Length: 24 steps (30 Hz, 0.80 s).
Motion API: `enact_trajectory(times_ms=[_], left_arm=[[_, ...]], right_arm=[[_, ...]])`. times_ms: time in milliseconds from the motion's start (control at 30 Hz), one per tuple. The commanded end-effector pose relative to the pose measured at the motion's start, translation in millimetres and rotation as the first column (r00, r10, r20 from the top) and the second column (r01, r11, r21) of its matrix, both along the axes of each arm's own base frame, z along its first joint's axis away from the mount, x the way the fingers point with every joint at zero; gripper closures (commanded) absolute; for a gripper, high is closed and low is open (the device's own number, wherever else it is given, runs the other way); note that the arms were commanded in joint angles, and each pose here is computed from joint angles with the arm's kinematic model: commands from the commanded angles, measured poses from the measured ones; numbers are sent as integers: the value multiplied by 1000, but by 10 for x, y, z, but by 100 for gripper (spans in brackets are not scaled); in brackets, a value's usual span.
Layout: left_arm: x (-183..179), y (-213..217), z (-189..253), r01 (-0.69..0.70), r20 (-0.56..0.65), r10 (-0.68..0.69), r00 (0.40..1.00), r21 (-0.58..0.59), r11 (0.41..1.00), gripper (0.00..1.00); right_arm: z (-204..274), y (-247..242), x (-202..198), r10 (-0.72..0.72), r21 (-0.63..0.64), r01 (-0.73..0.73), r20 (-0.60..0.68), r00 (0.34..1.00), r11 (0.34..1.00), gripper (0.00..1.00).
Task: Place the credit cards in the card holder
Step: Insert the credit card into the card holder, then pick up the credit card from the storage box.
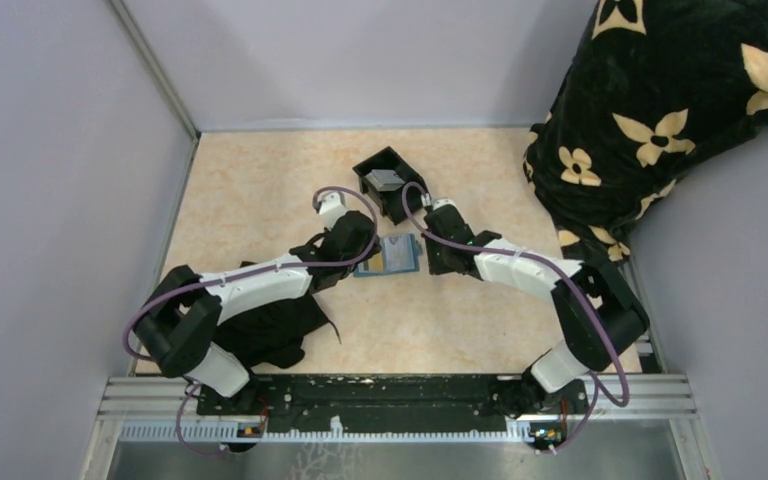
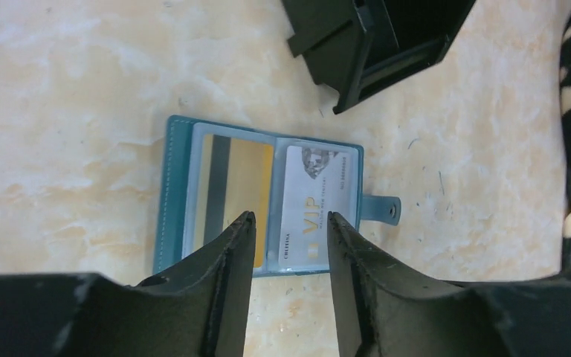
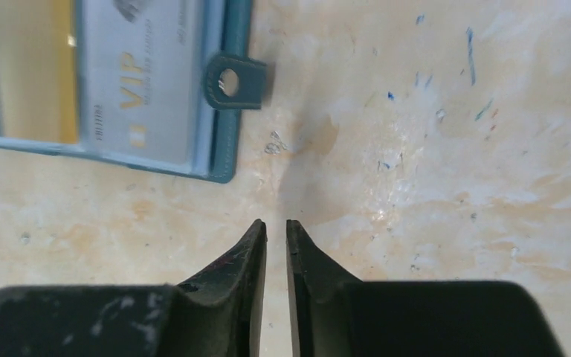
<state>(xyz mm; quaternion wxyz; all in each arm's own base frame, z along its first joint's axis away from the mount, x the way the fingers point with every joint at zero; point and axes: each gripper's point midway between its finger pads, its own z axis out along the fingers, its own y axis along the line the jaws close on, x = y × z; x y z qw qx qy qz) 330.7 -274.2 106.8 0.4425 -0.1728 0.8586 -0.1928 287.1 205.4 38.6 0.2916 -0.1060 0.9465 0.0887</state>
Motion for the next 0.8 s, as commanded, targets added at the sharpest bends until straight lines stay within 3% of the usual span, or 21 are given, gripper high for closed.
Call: enact_trajectory(times_ms=[0,67,133,267,367,467,600,767], left_arm=[[88,163,279,-89,95,95,991,-70,994,44],[118,210,384,-103,126,113,986,-82,991,30],[163,245,493,-109,155,123,980,-93,990,21],[257,367,653,-129,180,151,972,-129,983,8],[326,451,753,-125,211,163,964,-182,975,1],[386,552,836,-137,248,193,949,-225,965,1],[458,678,820,-160,263,236,935,-282,946,1],[558,812,689,-199,231,276,933,-309,930,1]], right_arm=[[911,189,319,23,94,-46,234,972,995,76],[1189,219,432,29,99,-63,306,951,993,65],[1474,282,553,30,116,-79,377,926,990,60],[1942,390,812,-18,168,-75,493,870,983,54],[2209,525,941,-36,227,-103,536,844,968,39],[2355,633,1041,-53,286,-137,569,821,948,25],[2442,758,1236,-39,289,-181,618,785,940,25],[2145,994,1561,56,194,-201,571,819,960,23]])
